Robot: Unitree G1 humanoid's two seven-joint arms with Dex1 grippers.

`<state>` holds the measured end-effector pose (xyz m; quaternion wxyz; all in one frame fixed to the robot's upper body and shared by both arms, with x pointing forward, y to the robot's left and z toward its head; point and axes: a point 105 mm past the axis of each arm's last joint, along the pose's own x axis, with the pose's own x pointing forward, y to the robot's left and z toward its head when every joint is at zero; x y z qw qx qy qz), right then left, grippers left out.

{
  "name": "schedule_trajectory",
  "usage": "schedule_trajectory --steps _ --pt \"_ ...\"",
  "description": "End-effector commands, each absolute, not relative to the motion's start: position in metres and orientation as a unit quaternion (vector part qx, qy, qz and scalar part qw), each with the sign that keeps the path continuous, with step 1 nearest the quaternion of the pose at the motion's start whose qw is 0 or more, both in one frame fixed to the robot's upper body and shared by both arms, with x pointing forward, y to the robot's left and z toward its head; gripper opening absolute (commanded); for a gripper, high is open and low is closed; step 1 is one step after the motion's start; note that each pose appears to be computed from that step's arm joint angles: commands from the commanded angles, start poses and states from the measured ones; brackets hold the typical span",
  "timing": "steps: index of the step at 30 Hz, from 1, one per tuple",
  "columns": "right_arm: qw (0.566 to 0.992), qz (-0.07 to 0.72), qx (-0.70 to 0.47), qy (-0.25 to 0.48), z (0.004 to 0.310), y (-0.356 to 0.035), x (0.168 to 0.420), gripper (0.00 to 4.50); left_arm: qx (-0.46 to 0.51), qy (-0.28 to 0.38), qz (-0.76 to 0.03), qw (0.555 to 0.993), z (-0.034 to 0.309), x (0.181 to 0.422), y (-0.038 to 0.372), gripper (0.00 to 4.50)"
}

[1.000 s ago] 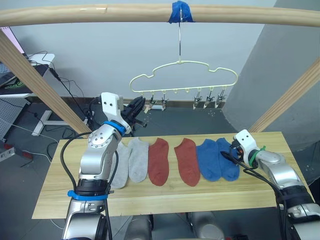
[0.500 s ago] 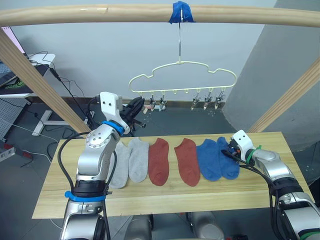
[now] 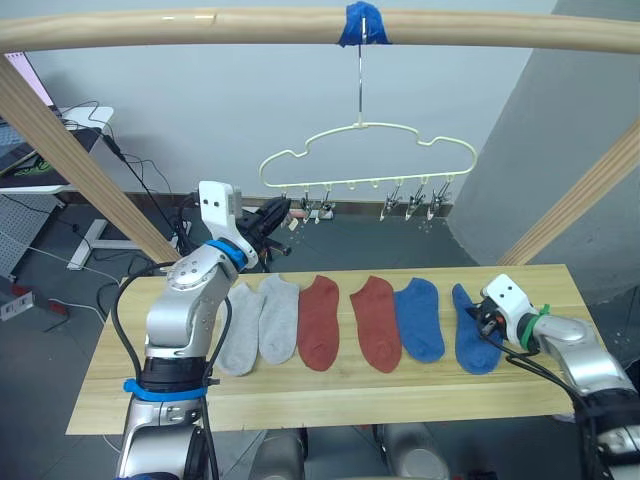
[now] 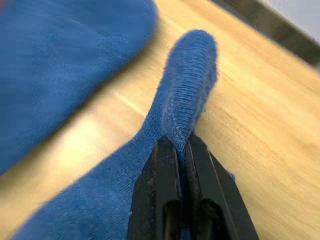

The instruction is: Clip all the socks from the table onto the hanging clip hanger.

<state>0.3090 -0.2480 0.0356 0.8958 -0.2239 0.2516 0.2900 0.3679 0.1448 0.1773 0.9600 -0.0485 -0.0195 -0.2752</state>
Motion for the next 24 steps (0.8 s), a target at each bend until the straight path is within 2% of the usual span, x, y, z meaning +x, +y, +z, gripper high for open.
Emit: schedule_trajectory --steps 1,4,7,10,12,14,17,24 --pt "0.891 0.362 -0.207 0.181 0.094 -0.206 0.300 0.06 -0.144 0.051 -0.307 0.939 0.179 0.362 0.147 0.01" --pt "0.879 0.413 -0.179 0.157 0.118 -0.165 0.287 0.06 -0.214 0.092 -0.330 0.915 0.184 0.358 0.145 0.01" --pt "0.870 0.442 -0.167 0.144 0.127 -0.131 0.280 0.06 -0.256 0.109 -0.343 0.897 0.190 0.356 0.144 0.01" --pt "0.867 0.449 -0.162 0.143 0.130 -0.118 0.277 0.06 -0.271 0.119 -0.351 0.888 0.194 0.354 0.143 0.01" --pt "0.867 0.452 -0.159 0.139 0.130 -0.108 0.278 0.06 -0.292 0.118 -0.354 0.881 0.198 0.355 0.141 0.01" --pt "0.860 0.471 -0.154 0.121 0.128 -0.075 0.283 0.06 -0.312 0.116 -0.370 0.867 0.206 0.352 0.135 0.01" --pt "0.865 0.466 -0.161 0.091 0.132 -0.044 0.300 0.06 -0.312 0.124 -0.397 0.854 0.209 0.342 0.127 0.01" --pt "0.859 0.486 -0.149 0.064 0.144 -0.013 0.303 0.06 -0.316 0.124 -0.405 0.849 0.214 0.335 0.126 0.01"
